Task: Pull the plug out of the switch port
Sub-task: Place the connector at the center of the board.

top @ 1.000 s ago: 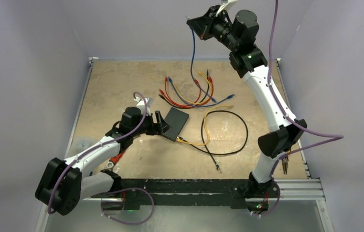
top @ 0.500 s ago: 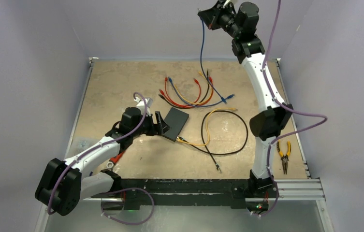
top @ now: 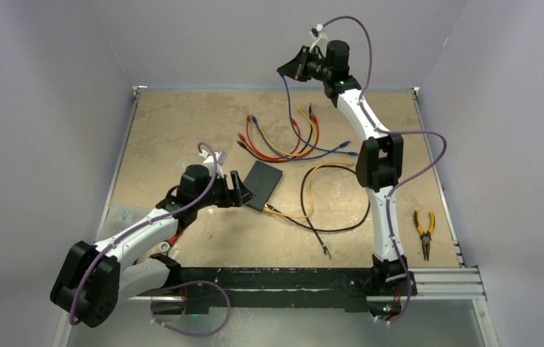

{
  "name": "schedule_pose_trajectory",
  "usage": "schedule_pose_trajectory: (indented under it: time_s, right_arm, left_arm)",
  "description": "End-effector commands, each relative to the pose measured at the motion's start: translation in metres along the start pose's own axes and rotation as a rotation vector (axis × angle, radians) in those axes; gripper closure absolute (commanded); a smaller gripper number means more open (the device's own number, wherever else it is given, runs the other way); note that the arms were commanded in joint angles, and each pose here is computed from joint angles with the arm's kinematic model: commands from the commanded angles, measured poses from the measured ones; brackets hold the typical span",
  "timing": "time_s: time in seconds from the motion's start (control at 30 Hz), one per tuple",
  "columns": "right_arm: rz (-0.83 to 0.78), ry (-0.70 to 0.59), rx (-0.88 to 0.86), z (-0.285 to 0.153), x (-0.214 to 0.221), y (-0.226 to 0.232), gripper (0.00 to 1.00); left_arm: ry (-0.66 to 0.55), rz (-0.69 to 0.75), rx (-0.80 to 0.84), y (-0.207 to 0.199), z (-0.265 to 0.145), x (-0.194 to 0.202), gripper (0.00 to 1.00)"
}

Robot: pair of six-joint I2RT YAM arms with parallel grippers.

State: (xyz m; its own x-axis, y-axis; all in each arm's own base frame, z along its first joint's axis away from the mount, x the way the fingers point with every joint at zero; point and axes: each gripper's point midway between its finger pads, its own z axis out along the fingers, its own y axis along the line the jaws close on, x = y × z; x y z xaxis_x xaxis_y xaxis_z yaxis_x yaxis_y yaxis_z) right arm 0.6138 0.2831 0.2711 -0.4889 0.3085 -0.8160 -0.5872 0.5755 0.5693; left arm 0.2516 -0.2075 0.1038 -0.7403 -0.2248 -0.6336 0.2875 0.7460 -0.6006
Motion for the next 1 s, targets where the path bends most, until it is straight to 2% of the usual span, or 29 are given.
schedule_pose_trajectory:
  time_s: [0.0,0.33,0.4,0.57,0.67,0.8,0.97]
  right_arm:
    - [0.007,-0.017,-0.166,0.003,-0.007,0.041,1.00]
    - [0.104,0.050,-0.289,0.033,0.038,0.066,0.99]
    - [0.110,0.049,-0.291,0.033,0.039,0.066,0.91]
    - [0.067,0.047,-0.231,0.029,0.037,0.060,0.58]
    - [0.028,0.044,-0.191,0.023,0.035,0.059,0.42]
    - [-0.012,0.051,-0.144,0.013,0.032,0.059,0.30]
    - [-0.031,0.081,-0.095,-0.006,0.045,0.057,0.25]
  left_arm:
    - [-0.028,-0.019,0.054,-0.009,-0.001,-0.006,0.26]
    - [-0.018,-0.036,0.078,-0.013,0.001,-0.003,0.26]
    - [-0.018,-0.037,0.079,-0.012,0.000,-0.002,0.26]
    - [-0.017,-0.040,0.077,-0.011,-0.002,0.001,0.26]
    - [-0.017,-0.038,0.072,-0.010,-0.002,0.002,0.26]
    - [-0.012,-0.029,0.057,-0.007,-0.003,0.003,0.26]
    - [-0.009,0.008,0.011,-0.002,-0.006,-0.002,0.26]
